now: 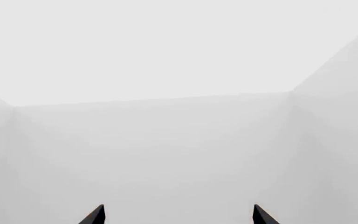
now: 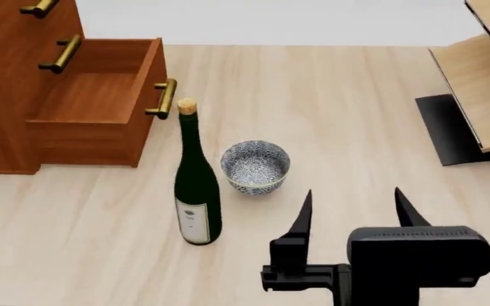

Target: Close the bottom drawer of the cabinet and open the top drawer.

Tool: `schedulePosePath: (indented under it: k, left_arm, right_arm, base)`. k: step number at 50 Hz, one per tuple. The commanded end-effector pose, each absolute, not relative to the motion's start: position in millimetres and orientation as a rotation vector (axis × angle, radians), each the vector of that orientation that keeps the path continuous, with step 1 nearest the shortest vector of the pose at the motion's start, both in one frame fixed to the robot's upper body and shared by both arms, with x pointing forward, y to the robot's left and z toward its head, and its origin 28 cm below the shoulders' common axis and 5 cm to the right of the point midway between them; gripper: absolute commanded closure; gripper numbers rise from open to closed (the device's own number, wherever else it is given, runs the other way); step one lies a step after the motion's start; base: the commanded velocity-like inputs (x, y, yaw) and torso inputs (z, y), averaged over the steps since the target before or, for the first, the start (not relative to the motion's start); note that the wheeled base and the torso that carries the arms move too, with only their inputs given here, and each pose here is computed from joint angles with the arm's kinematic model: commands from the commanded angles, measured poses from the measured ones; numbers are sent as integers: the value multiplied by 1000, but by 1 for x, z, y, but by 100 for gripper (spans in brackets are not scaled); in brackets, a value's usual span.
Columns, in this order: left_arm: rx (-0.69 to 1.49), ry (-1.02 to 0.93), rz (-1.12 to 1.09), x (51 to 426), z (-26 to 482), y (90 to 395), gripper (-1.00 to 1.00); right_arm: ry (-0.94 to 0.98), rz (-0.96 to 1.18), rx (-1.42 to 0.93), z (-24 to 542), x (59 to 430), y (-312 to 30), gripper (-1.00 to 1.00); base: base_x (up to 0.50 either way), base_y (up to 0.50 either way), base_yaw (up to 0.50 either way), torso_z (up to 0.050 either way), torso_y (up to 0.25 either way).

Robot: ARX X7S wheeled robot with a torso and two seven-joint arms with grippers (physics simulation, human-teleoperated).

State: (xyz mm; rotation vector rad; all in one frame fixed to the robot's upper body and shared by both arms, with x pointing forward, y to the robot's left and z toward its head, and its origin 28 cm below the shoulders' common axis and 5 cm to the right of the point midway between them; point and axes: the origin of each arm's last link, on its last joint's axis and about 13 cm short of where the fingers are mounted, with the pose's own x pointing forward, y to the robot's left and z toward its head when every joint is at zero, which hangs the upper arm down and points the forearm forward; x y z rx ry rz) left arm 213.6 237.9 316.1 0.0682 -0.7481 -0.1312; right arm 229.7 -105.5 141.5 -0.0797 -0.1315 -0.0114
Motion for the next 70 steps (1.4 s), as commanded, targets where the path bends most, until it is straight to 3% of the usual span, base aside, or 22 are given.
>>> schedulePosePath:
  k: [1, 56, 70]
  left_arm:
    - [74, -752, -132, 215, 315, 236, -100]
    - [96, -765, -137, 212, 318, 232, -100]
    - [95, -763, -136, 212, 318, 232, -100]
  right_arm:
    - [-120, -2, -74, 136, 229, -105, -100]
    - [-116, -2, -49, 128, 226, -108, -100]
    - [-125, -9, -32, 128, 225, -108, -100]
  base:
    - [0, 480, 0, 0, 0]
    - [0, 497, 0, 0, 0]
    - [0, -4, 0, 0, 0]
